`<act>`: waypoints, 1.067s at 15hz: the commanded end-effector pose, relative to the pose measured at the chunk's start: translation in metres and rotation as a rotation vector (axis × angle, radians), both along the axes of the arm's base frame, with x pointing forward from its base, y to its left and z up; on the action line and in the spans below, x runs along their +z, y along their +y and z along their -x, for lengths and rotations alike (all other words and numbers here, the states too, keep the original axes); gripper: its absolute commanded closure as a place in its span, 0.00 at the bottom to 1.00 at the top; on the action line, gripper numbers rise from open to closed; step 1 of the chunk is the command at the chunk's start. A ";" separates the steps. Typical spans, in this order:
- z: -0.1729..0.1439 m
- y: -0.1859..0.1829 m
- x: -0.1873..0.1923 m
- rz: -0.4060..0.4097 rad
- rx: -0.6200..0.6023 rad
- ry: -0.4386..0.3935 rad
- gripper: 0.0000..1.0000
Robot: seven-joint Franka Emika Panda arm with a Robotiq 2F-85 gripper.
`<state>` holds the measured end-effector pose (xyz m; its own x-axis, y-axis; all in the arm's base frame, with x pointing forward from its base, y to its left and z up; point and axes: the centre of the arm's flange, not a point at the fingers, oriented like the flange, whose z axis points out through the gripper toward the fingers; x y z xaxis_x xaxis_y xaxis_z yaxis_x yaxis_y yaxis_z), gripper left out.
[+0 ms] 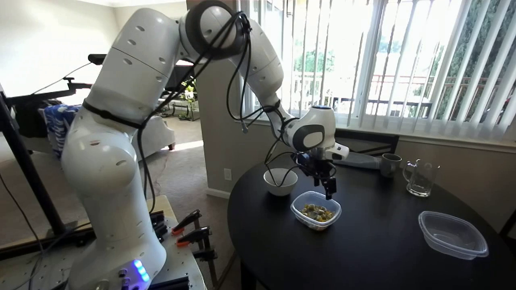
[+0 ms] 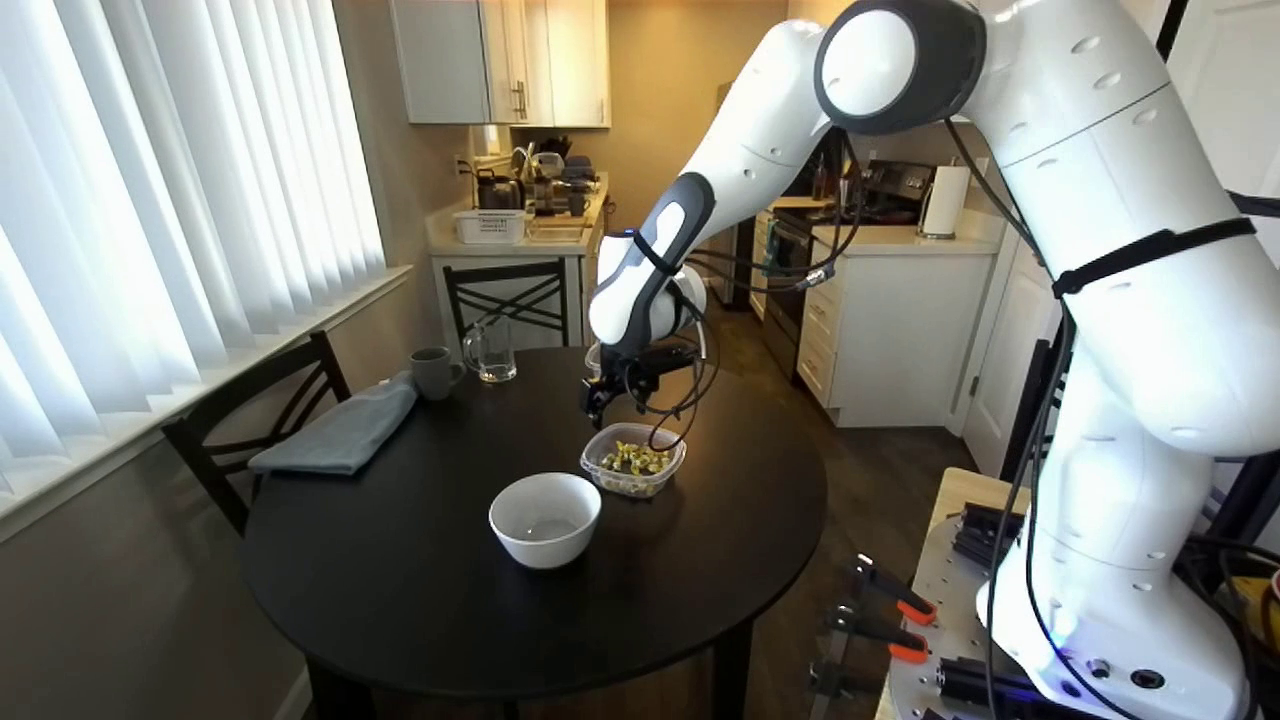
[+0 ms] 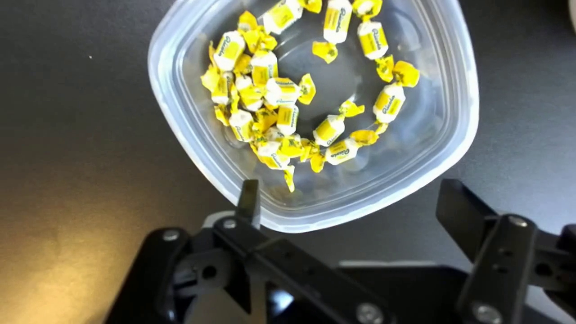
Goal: Pour the contents of the lunchbox into the white bowl
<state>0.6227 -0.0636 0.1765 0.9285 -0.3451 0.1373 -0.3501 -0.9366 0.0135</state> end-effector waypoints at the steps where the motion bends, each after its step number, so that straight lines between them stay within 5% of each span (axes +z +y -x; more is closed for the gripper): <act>1: -0.001 0.001 -0.004 0.000 0.002 0.001 0.00; 9: -0.002 0.000 0.005 -0.002 0.000 -0.013 0.00; 16: 0.029 -0.007 0.005 0.154 0.119 0.071 0.00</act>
<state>0.6170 -0.0736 0.1736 0.9612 -0.2398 0.1363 -0.2559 -0.9597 0.1162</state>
